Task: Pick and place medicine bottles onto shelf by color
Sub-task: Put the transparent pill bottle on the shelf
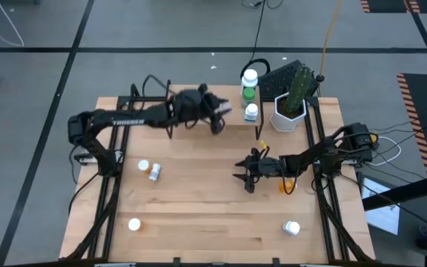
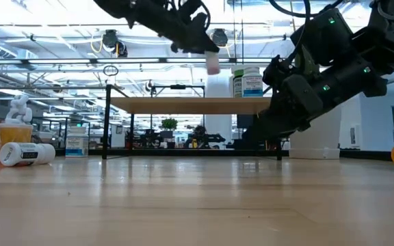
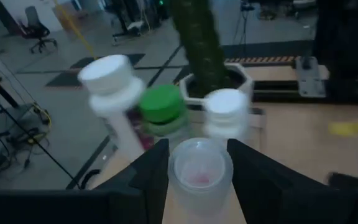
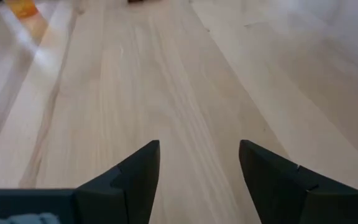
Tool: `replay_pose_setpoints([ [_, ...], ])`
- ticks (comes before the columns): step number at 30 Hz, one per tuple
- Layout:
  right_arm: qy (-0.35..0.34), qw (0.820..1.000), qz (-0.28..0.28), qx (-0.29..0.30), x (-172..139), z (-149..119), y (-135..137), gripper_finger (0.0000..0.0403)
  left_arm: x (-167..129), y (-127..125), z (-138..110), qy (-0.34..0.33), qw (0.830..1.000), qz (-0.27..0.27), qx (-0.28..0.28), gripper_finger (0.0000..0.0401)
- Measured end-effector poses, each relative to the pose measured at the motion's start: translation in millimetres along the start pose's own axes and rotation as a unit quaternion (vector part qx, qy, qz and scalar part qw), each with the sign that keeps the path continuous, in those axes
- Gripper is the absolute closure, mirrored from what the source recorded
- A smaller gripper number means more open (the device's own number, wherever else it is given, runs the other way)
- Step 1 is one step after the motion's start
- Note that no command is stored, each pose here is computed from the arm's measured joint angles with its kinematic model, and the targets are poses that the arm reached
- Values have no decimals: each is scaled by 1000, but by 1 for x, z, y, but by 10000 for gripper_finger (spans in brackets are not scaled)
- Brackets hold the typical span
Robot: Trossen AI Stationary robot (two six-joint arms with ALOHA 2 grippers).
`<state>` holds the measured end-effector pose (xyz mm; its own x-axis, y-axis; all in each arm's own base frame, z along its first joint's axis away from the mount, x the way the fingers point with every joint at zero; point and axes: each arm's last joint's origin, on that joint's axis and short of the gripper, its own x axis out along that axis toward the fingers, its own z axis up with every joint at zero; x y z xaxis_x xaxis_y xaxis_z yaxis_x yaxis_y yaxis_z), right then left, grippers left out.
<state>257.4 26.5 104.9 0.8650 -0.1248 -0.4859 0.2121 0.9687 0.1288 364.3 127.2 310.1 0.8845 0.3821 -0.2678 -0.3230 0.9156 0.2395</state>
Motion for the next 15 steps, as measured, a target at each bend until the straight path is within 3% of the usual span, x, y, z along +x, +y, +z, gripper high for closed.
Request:
replay_pose_setpoints([
  [6,-14,1000,1,0,0,3,0,190,36,47,-1,-2,1000,1,-30,245],
  [15,-10,1000,0,-4,0,2,-1,190,85,79,-25,60,997,15,-48,245],
])
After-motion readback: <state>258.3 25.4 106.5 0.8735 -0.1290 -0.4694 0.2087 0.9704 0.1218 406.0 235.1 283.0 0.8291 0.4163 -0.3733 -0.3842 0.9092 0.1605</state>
